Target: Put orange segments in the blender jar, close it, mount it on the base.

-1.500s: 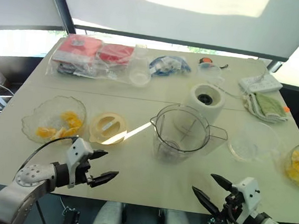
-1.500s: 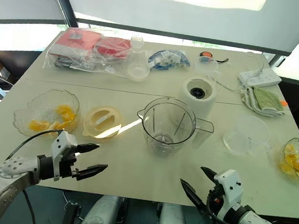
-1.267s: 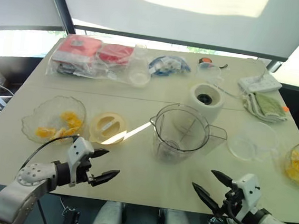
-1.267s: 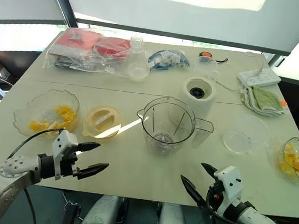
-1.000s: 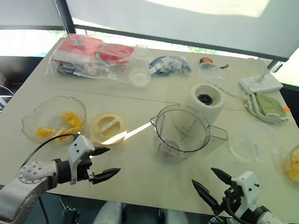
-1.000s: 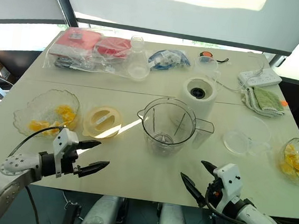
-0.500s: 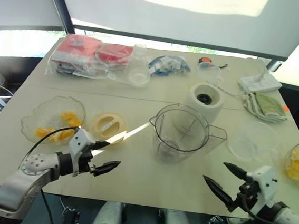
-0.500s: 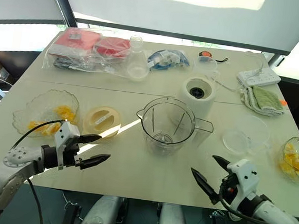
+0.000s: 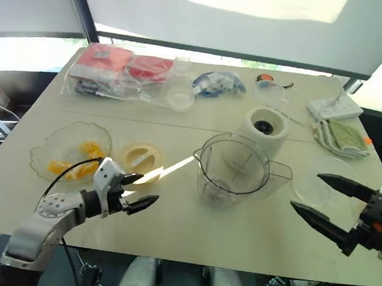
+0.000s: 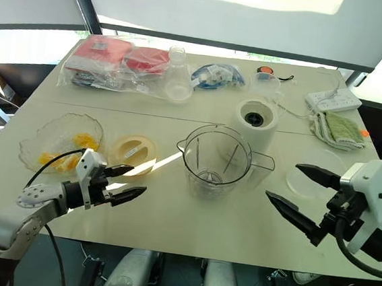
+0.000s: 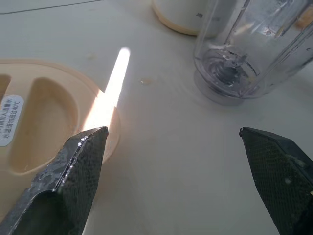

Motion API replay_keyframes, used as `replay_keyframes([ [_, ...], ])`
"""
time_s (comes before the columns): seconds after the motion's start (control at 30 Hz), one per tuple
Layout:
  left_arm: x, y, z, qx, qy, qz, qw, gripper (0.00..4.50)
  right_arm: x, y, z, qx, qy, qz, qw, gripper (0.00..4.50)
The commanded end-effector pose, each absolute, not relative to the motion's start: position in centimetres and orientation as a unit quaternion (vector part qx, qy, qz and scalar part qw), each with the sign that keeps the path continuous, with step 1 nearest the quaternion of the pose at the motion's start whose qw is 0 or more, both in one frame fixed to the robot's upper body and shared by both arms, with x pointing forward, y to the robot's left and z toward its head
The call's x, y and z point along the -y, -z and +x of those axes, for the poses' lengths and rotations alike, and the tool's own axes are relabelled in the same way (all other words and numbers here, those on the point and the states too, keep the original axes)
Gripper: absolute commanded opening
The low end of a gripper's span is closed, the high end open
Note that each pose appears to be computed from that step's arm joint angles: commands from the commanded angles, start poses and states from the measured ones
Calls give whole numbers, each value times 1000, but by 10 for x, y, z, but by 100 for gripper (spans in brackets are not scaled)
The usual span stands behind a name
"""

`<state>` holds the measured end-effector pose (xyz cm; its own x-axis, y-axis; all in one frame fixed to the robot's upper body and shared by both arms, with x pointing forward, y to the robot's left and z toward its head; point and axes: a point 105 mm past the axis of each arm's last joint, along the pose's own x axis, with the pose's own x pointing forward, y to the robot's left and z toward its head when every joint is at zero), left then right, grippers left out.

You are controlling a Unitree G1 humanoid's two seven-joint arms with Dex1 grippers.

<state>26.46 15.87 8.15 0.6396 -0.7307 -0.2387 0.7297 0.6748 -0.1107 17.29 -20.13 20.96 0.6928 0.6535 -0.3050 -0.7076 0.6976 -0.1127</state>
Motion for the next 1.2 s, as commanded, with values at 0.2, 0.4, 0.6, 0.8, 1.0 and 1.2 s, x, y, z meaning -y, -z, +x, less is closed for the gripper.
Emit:
replay_keyframes([
  [0.2,-181,-129,304,-56,300,-29,952,450,170,-247,166,-92,-447,-127,881,444],
  [0.4,-197,-168,332,-14,139,34,990,450,168,-262,174,-79,-445,-154,879,444],
  [0.6,-226,-179,328,-109,68,49,991,450,165,-271,181,-63,-453,-155,876,444],
  [0.8,-277,-203,339,-135,-123,-14,983,450,165,-271,190,-59,-457,-159,873,444],
  [1.0,-270,-195,340,-212,-194,-64,956,450,157,-283,185,-48,-488,-134,861,444],
  [1.2,-259,-178,347,-251,-245,-149,924,450,155,-286,189,-45,-484,-139,863,444],
])
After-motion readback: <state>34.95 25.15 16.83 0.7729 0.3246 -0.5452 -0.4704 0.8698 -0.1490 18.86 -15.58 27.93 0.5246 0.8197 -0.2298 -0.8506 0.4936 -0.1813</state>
